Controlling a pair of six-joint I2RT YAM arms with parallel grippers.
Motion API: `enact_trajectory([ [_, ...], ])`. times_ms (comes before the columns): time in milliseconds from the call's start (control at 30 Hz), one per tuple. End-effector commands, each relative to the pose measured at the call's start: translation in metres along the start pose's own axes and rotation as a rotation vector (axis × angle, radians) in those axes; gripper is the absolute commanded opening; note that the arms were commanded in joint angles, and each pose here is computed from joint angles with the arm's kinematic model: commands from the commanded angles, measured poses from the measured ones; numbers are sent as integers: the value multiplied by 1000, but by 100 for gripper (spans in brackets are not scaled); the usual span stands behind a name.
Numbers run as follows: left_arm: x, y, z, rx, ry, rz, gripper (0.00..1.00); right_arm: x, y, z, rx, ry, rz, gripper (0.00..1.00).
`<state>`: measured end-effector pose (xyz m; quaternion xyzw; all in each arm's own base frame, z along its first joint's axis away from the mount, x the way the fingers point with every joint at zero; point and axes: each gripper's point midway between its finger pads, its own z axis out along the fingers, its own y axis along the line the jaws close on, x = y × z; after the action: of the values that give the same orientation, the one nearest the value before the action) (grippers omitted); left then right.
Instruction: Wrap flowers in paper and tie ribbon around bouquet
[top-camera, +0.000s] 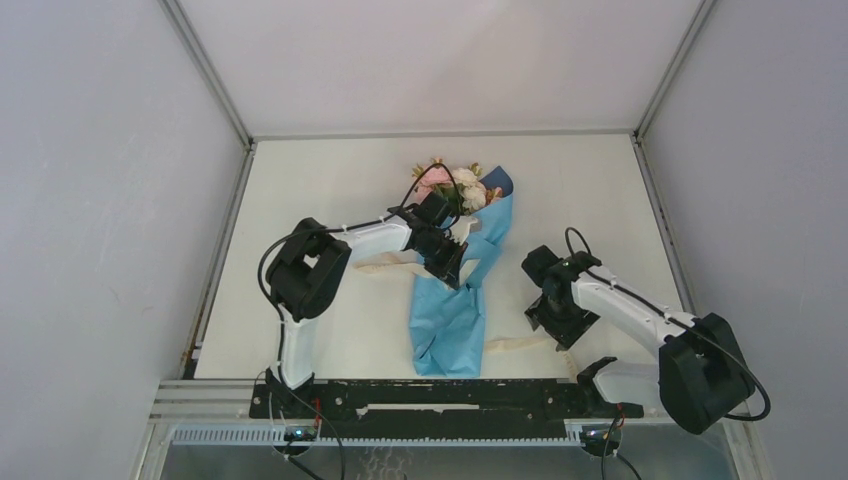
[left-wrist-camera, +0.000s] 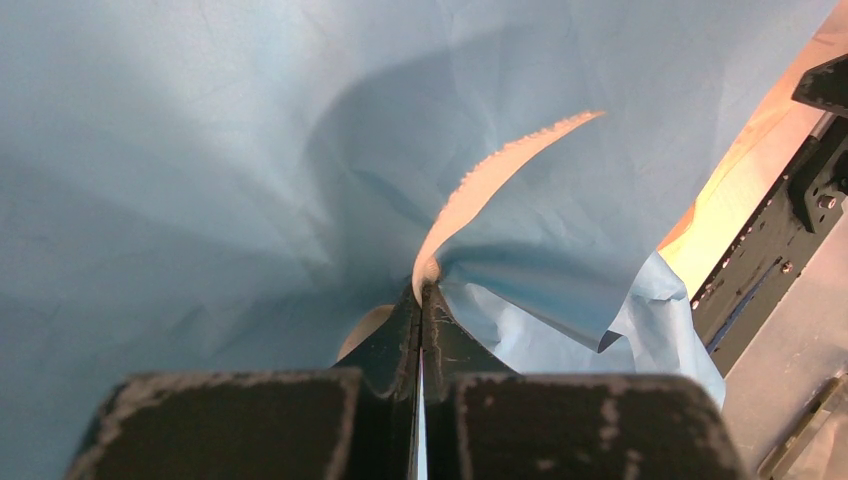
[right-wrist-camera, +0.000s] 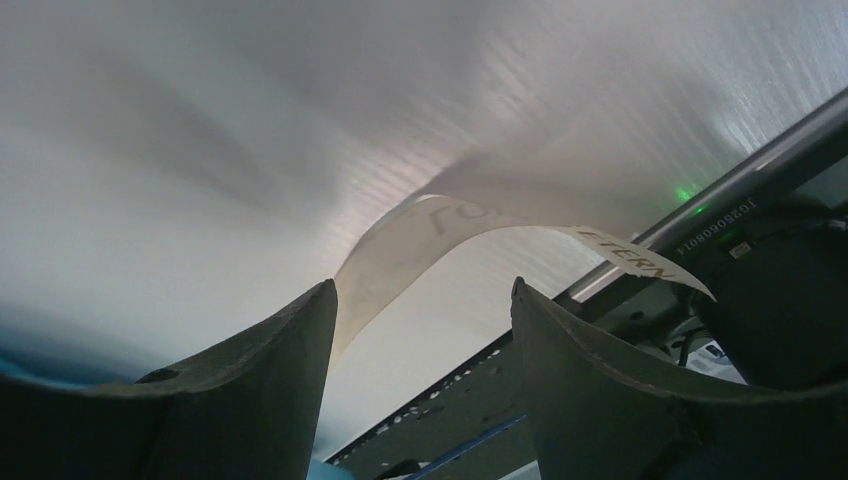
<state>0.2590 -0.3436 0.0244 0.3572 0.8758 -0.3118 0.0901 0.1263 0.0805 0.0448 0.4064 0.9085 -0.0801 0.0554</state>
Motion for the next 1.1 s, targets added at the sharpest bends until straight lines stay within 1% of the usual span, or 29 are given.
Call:
enact_trajectory([
  [0, -1, 2, 3, -47, -6, 39, 0, 4, 1, 13, 13, -3, 62, 73],
  [100, -2, 0, 2, -41, -7, 39, 0, -1, 7, 27, 9, -35, 67, 70],
  [167, -3, -1, 1, -40, -9, 40, 0, -11, 12, 34, 6, -95, 78, 62],
  [233, -4, -1, -1, -45, -16, 44, 0, -24, 22, 39, -22, -163, 71, 50],
  [267, -5, -1, -2, -48, -18, 46, 0, -29, 27, 41, -40, -185, 62, 34],
  [300, -5, -1, -3, -53, -22, 49, 0, -36, 36, 41, -75, -203, 57, 12],
  [333, -6, -1, -4, -57, -24, 54, 0, -45, 42, 39, -104, -217, 56, 0],
  [367, -6, 0, -5, -62, -26, 58, 0, -56, 45, 35, -127, -234, 56, 0],
  [400, -6, 1, -6, -70, -28, 61, 0, -75, 44, 29, -138, -279, 80, 0],
  [500, -6, 6, -7, -103, -32, 66, 0, -142, 23, -5, -155, -454, 218, 0],
  [567, -6, 9, -7, -119, -35, 73, 0, -189, 6, -50, -213, -609, 354, 0],
  [667, -7, 10, -7, -123, -37, 74, 0, -238, -12, -124, -364, -860, 480, 0],
  [733, -8, 10, -8, -122, -40, 77, 0, -257, -18, -175, -454, -1006, 502, 0],
  [800, -8, 10, -9, -124, -40, 81, 0, -268, -17, -214, -511, -1086, 488, 0],
  [867, -9, 10, -9, -128, -42, 86, 0, -274, 0, -248, -581, -1130, 404, 0],
  [933, -9, 9, -10, -125, -42, 89, 0, -267, 31, -280, -692, -1166, 260, 0],
  [967, -10, 9, -11, -123, -44, 90, 0, -257, 53, -293, -759, -1178, 159, 0],
  [1000, -11, 8, -11, -119, -47, 93, 0, -237, 85, -301, -853, -1160, 13, 0],
  [1033, -13, 6, -12, -113, -51, 97, 0, -215, 114, -303, -931, -1133, -145, 0],
  [1067, -14, 5, -13, -110, -56, 100, 0, -191, 143, -300, -1022, -1064, -283, 0],
])
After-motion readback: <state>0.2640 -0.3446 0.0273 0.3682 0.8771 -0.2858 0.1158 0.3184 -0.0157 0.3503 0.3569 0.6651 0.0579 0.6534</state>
